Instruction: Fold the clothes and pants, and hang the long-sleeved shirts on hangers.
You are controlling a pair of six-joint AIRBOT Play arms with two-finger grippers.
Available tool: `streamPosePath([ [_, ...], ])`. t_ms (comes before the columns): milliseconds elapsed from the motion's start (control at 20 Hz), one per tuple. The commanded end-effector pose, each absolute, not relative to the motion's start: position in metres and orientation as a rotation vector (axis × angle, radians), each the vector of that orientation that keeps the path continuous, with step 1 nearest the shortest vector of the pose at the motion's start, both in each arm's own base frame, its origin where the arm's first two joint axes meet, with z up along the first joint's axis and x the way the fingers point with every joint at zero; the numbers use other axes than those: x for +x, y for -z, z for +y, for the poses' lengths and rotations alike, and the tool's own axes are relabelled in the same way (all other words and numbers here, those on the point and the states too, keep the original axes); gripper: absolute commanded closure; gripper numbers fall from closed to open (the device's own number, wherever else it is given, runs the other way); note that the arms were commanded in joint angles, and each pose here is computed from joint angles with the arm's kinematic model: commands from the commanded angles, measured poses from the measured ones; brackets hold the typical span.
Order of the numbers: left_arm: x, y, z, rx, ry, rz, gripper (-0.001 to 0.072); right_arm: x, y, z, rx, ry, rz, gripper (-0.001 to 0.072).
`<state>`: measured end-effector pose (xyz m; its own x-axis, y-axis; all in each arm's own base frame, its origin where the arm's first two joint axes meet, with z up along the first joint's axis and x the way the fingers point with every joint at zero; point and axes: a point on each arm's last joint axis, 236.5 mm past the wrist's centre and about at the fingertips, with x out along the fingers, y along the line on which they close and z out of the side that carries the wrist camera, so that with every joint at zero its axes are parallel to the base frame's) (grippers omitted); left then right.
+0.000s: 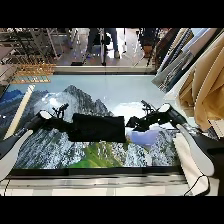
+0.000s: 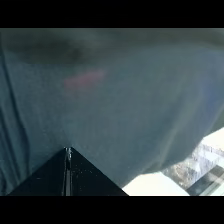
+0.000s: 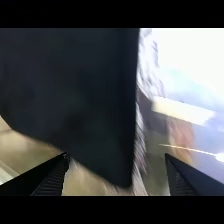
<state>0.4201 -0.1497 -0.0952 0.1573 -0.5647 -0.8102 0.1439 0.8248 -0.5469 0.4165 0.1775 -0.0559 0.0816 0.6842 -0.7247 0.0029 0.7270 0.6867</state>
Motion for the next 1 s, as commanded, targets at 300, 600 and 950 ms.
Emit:
streamPosePath([
  [300, 0.413, 0.097, -0.152, -0.395, 0.535, 1.364, 0.0702, 0.449, 0.078, 0.263, 0.655, -0.765, 1.400, 0.0248],
  [600, 0.375, 0.005, -0.162, -0.312, 0.708, 1.316, 0.0701, 0.458, -0.038, 0.236, 0.571, -0.883, 1.280, 0.0693],
  [950, 0.260, -0.065, -0.162, -0.219, 0.961, 1.463, 0.0701, 0.452, -0.191, 0.024, 0.713, -0.397, 0.963, 0.0693],
])
